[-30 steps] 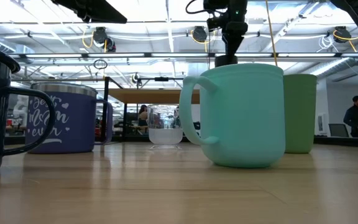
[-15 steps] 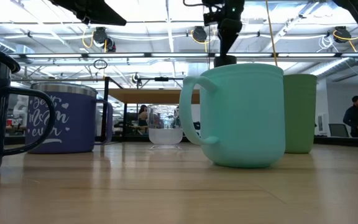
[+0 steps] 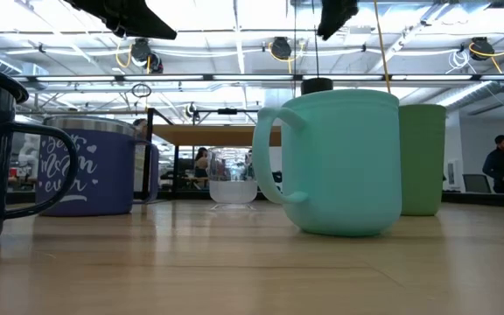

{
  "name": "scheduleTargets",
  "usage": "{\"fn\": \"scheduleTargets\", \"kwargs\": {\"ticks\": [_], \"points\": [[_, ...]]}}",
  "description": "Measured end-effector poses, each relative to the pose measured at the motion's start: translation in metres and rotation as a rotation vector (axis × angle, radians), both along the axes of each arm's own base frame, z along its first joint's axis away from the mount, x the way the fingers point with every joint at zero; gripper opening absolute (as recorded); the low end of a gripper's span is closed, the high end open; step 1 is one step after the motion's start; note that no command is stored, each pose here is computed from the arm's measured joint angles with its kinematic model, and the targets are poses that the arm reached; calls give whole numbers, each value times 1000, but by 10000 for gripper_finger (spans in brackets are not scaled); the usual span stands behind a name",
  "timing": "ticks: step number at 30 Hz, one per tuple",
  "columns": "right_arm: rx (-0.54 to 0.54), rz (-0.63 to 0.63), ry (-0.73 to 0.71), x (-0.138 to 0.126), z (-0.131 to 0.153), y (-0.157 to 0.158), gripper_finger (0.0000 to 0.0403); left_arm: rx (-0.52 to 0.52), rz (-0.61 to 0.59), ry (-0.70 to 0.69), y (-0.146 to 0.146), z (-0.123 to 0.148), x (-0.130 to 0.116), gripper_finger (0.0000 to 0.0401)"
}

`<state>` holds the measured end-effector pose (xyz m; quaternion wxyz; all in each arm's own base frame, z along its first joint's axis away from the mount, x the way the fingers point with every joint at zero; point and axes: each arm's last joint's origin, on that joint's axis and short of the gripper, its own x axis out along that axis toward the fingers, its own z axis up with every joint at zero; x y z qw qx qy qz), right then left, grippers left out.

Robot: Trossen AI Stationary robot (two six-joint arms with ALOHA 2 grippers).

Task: Stack small to large cups/mugs on shelf
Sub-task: Put the black cup on the shelf

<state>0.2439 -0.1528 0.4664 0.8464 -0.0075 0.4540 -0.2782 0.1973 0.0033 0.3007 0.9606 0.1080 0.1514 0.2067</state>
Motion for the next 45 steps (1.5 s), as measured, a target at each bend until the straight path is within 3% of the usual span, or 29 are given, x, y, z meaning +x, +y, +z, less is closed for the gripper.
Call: {"fn": "scheduleTargets", "kwargs": {"ticks": [7, 17, 30, 38, 45], "points": [[45, -69, -88, -33, -7, 28, 225, 0, 0, 0, 0, 0, 0, 21], [67, -95, -153, -58, -77, 49, 224, 0, 1, -1, 0, 0, 0, 21], [-164, 76, -226, -55, -143, 44, 224, 0, 1, -2, 0, 0, 0, 21], [-213, 16, -237, -61, -172, 27, 224, 1, 0, -1, 0, 0, 0, 21], [-254, -30, -286, -64, -180, 16, 224, 2, 0, 0, 0, 0, 0, 21]]}}
